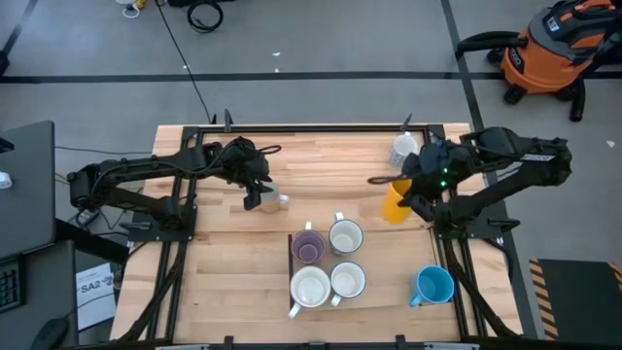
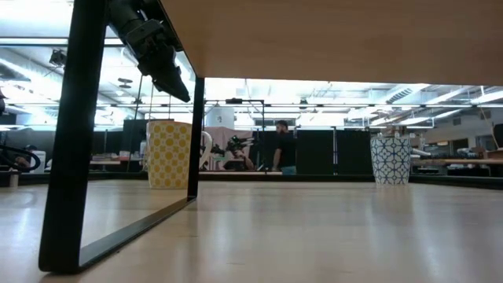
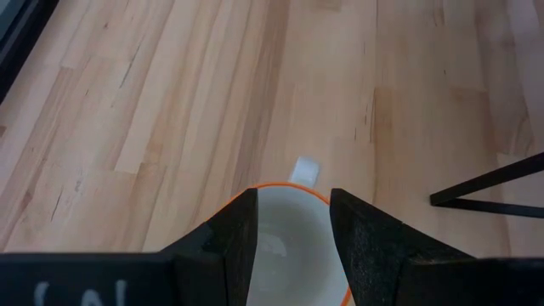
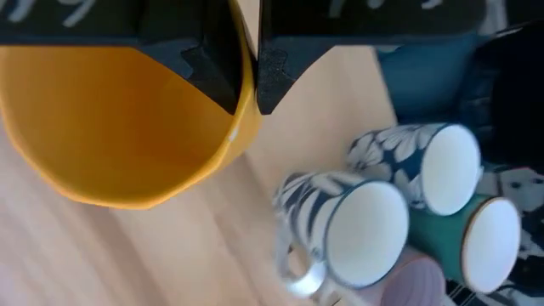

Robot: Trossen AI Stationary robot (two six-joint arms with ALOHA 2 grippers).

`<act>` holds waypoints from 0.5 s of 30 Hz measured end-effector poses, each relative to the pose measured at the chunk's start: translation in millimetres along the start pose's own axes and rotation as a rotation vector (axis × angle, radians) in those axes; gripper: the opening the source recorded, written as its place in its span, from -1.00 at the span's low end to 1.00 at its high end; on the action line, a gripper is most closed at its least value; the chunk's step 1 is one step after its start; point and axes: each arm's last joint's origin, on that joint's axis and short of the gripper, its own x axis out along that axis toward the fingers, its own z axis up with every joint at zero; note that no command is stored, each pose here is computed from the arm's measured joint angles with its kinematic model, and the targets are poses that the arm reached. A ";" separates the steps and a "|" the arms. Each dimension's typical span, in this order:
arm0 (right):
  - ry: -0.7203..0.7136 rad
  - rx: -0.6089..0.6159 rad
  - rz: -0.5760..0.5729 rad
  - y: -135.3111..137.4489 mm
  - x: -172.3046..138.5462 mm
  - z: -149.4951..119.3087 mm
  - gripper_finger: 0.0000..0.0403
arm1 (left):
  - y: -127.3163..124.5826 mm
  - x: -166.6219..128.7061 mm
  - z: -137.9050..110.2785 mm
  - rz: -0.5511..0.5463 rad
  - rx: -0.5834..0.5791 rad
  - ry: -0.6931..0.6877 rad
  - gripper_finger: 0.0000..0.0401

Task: Place coffee mugs
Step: Put the yellow mug on the shelf

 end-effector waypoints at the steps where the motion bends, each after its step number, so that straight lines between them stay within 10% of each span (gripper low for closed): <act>1: 0.009 0.013 0.006 2.6 0.8 -1.8 -0.86 | 0.0 0.0 0.0 0.000 0.000 0.000 -0.22; 15: 0.150 0.130 0.000 41.3 25.3 -26.2 -0.86 | -0.1 0.0 0.2 0.000 0.000 -0.001 -0.22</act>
